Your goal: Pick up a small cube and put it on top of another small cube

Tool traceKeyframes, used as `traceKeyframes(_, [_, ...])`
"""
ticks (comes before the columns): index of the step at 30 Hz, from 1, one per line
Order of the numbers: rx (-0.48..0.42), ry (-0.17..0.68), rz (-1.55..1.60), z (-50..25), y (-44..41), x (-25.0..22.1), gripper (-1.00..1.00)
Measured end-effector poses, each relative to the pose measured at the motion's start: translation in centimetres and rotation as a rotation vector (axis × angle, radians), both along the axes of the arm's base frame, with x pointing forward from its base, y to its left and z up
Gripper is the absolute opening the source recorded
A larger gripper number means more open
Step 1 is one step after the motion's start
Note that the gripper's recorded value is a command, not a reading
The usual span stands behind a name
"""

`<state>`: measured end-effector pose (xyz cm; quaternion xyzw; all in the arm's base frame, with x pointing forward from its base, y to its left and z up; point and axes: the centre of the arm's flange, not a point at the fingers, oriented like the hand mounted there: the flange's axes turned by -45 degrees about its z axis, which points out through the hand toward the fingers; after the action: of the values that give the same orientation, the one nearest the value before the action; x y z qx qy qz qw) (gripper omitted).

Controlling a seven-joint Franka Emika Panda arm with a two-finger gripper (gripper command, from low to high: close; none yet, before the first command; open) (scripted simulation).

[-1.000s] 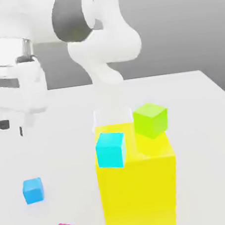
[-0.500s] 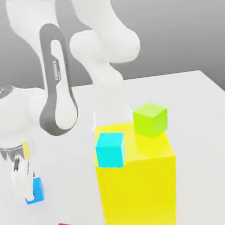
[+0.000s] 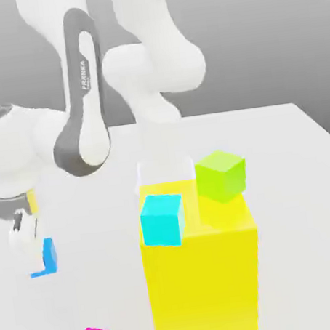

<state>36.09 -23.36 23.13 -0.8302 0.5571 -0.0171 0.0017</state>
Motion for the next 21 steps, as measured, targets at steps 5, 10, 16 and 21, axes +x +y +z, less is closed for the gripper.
traceKeyframes(5, [-0.034,-0.017,0.341,8.3,6.5,5.6,-1.0])
traceKeyframes(10, [-0.047,-0.007,0.649,15.6,15.7,7.5,-1.0])
traceKeyframes(16, [-0.065,0.018,1.024,23.7,28.0,5.0,-1.0])
traceKeyframes(21, [-0.002,0.032,1.1,21.3,31.6,3.1,-1.0])
